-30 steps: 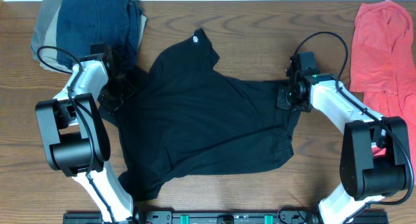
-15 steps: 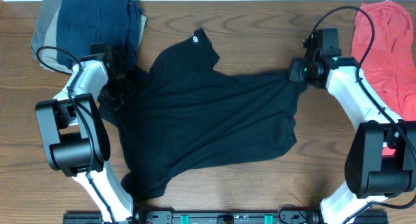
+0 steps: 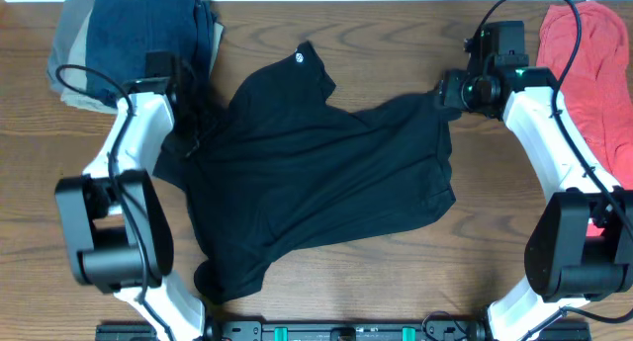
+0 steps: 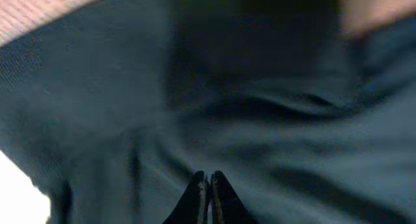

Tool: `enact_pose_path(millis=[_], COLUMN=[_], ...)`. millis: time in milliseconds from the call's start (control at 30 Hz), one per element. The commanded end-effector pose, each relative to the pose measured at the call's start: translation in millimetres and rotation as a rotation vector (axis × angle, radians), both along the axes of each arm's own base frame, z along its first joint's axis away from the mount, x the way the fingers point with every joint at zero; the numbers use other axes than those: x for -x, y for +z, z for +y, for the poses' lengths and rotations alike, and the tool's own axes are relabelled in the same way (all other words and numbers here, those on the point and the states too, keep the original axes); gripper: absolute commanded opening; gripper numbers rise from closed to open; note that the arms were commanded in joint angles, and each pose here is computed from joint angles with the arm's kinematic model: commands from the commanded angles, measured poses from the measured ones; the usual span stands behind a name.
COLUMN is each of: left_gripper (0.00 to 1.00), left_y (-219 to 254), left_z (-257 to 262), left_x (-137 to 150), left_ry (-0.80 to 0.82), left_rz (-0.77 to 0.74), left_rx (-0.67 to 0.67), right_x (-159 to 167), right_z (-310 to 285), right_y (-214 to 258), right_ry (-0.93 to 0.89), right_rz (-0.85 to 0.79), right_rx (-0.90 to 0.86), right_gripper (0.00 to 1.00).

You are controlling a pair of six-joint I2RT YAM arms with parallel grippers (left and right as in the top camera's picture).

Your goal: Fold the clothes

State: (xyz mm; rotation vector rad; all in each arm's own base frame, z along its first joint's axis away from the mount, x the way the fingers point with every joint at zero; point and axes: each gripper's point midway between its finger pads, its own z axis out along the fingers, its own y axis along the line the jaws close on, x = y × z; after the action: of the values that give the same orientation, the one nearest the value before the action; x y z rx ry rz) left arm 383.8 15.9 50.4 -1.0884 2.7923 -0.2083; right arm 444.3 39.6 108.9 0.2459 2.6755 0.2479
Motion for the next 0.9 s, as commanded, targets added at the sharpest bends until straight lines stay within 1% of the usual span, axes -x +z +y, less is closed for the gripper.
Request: enact_pose_path(millis=[0, 100, 200, 367, 467, 600, 700, 833, 867], left_gripper=[0.06, 0.06, 0.06, 0.06, 0.06, 0.07, 0.07, 0.14, 0.27], left_y=[9, 9, 9, 13, 23, 47, 69, 91, 94], left_z=[-6, -6, -6, -6, -1, 9, 8, 6, 6], left_x=[5, 14, 21, 36, 47, 63, 79, 106, 112], left_ry=[-0.039, -0.048, -0.095, -0.137, -0.146, -0.139, -0.164, -0.193, -0.203], left_rz=[-0.006, 0.026, 0.051, 0.097, 0.114, 0.113, 0.100, 0.119, 0.130], left_rx=[-0.008, -0.007, -0.011, -0.020, -0.053, -0.115, -0.123, -0.123, -0.122], right_x=[6, 25, 46, 75, 88, 102, 110, 120, 121], right_z=[-15, -19, -19, -11, -5, 2, 5, 10, 12], right_y=[1, -1, -2, 1, 5, 15, 21, 23, 21], right_ry=[-0.007, -0.016, -0.056, -0.030, -0.012, 0.010, 0.022, 0.066, 0.071], right_rz=[0.042, 0.128, 0.222, 0.320, 0.354, 0.374, 0.381, 0.404, 0.409], right_rx=[0.063, 0.083, 0.065, 0.042, 0.048, 0.053, 0.057, 0.069, 0.070], right_gripper=[0.99, 0.99, 0.99, 0.99, 0.97, 0.96, 0.96, 0.98, 0.98])
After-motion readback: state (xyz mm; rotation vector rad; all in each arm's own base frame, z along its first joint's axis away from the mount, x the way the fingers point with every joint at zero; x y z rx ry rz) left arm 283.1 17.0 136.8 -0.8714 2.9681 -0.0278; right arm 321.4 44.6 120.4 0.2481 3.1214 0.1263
